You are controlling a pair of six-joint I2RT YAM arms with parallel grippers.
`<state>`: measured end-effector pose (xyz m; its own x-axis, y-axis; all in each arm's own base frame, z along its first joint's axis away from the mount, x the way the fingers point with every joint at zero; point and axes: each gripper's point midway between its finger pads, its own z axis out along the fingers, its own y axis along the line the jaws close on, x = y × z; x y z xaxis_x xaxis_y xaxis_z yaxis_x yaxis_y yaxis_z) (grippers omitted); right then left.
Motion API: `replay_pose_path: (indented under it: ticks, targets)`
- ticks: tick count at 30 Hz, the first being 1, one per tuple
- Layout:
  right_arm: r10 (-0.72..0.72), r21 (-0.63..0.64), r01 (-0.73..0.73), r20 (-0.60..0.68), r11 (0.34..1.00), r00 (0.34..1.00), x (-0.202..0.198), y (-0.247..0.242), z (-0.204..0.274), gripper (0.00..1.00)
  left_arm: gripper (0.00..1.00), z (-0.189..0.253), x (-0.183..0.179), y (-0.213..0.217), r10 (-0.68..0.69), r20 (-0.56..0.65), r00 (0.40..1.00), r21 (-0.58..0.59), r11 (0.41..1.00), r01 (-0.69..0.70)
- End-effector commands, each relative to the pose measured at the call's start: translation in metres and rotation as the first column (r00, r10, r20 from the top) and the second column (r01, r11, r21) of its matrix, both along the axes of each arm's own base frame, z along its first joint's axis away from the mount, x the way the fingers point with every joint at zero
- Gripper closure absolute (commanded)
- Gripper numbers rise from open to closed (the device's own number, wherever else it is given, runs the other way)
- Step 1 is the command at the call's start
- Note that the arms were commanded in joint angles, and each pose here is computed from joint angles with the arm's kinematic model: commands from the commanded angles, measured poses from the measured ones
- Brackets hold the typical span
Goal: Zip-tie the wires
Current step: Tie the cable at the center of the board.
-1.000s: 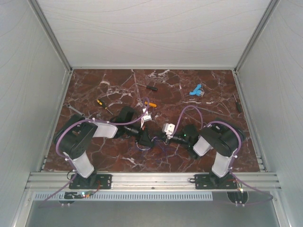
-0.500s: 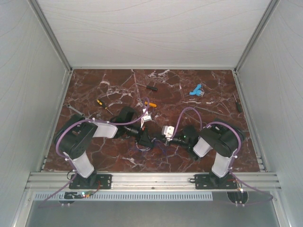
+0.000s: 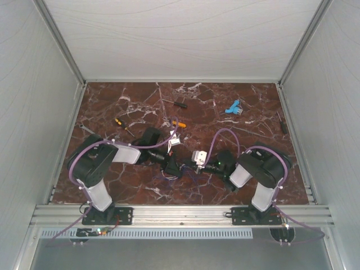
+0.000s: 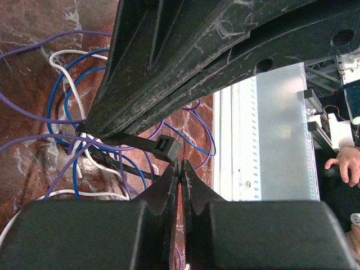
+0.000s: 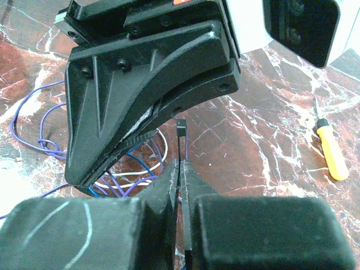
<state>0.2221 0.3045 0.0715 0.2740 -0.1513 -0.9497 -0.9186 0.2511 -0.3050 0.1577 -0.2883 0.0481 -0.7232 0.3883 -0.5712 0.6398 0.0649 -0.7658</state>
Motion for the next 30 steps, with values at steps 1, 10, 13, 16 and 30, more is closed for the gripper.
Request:
replay_pose_path:
  ticks: [1,10,13,16,30]
  targets:
    - [0.005,0.104,-0.024,0.184,0.994,0.983,0.000,0.004,0.044,1.00,1.00,0.009,0.011,-0.007,-0.017,0.052,0.998,-0.040,0.999,0.019]
    - [0.010,0.083,-0.026,0.192,0.996,0.981,-0.002,0.004,0.038,1.00,1.00,0.010,0.010,-0.007,-0.019,0.054,0.998,-0.043,0.999,0.021]
    - [0.013,0.079,-0.028,0.194,0.996,0.981,-0.003,0.005,0.036,1.00,1.00,0.010,0.010,-0.007,-0.021,0.053,0.998,-0.044,0.999,0.023]
    - [0.017,0.072,-0.032,0.196,0.997,0.980,-0.004,0.005,0.034,1.00,1.00,0.011,0.010,-0.007,-0.021,0.054,0.998,-0.045,0.999,0.023]
    - [0.023,0.052,-0.034,0.197,0.998,0.980,-0.007,0.005,0.027,1.00,1.00,0.011,0.011,-0.007,-0.018,0.056,0.998,-0.043,0.999,0.021]
